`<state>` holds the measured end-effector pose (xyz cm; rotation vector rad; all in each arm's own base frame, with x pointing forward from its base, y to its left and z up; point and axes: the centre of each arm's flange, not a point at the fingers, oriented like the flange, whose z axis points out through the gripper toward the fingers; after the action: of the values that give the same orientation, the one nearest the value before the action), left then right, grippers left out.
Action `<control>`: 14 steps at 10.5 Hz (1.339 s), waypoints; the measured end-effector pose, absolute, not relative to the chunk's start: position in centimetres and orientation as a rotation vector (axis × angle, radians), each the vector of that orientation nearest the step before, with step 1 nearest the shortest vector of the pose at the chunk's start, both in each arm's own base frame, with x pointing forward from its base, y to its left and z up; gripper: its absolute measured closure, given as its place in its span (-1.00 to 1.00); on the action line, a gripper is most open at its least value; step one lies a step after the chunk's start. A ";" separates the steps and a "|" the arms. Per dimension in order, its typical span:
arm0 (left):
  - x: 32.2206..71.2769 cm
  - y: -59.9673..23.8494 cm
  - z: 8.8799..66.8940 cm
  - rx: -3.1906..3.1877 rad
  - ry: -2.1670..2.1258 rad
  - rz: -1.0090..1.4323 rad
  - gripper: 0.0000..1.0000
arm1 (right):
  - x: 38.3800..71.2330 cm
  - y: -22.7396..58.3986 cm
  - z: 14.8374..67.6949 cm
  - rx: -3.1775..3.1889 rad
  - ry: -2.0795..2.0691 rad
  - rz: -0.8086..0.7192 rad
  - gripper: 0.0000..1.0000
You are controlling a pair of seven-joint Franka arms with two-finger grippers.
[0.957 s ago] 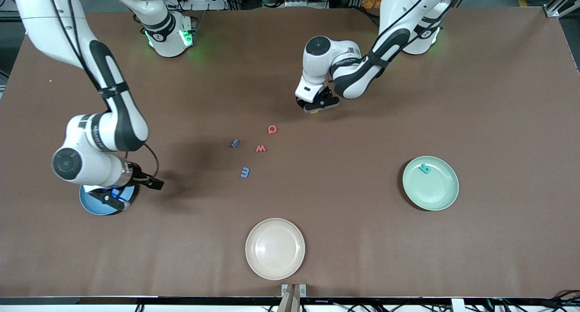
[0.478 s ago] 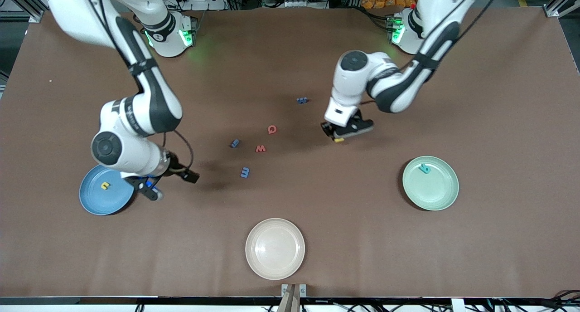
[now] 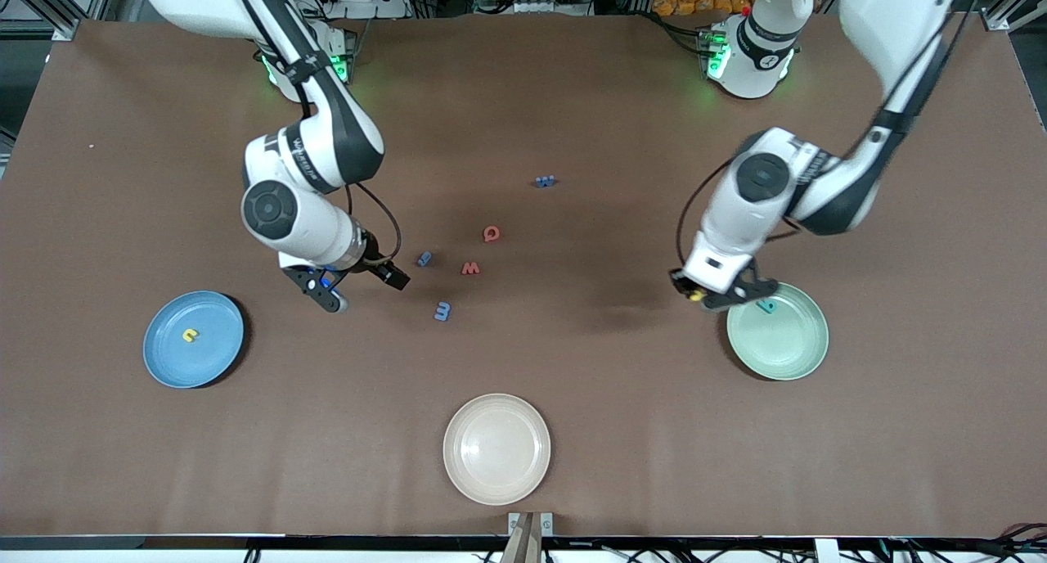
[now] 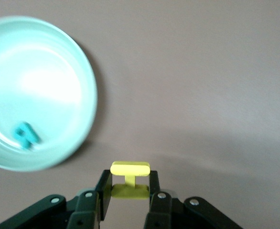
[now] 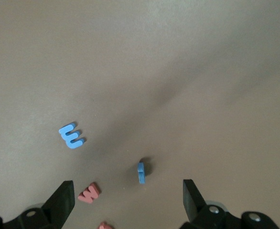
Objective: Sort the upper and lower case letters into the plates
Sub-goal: 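Move the H to the green plate while the right gripper reaches the 6, then release the H in the green plate while the right gripper lowers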
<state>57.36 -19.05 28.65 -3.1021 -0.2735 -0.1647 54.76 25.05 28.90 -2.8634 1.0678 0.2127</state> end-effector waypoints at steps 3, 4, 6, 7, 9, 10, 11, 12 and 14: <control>60.0 -9.6 27.5 -3.068 -0.093 -0.111 0.30 | 51.3 26.5 24.8 -2.837 1.126 0.147 -1.00; 60.3 -7.1 26.7 -3.053 -0.043 -0.083 0.30 | 50.7 26.8 24.0 -2.844 1.125 0.150 -1.00; 60.4 -4.2 25.0 -3.047 0.002 -0.029 0.30 | 49.8 27.8 22.3 -2.861 1.105 0.153 -1.00; 60.4 -4.0 24.4 -3.049 0.005 -0.015 0.30 | 49.5 28.2 21.4 -2.867 1.095 0.149 -1.00; 60.5 -4.4 24.4 -3.051 0.014 -0.018 -0.22 | 48.9 29.1 19.4 -2.879 1.074 0.140 -1.00; 60.7 -4.5 24.6 -3.051 0.015 -0.027 -0.49 | 48.7 29.3 18.7 -2.884 1.071 0.142 -1.00; 61.0 -4.8 24.9 -3.052 0.020 -0.039 -0.76 | 48.7 29.2 18.2 -2.888 1.074 0.148 -1.00; 61.2 -5.2 25.3 -3.053 0.029 -0.052 -0.98 | 48.7 29.1 18.1 -2.890 1.076 0.150 -1.00; 61.2 -6.5 25.8 -3.053 0.057 -0.059 -1.00 | 48.6 29.0 17.9 -2.891 1.078 0.152 -1.00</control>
<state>61.21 -6.48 25.83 -3.0527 0.0566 -0.0587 48.64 29.03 17.90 -2.8915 1.0784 0.1523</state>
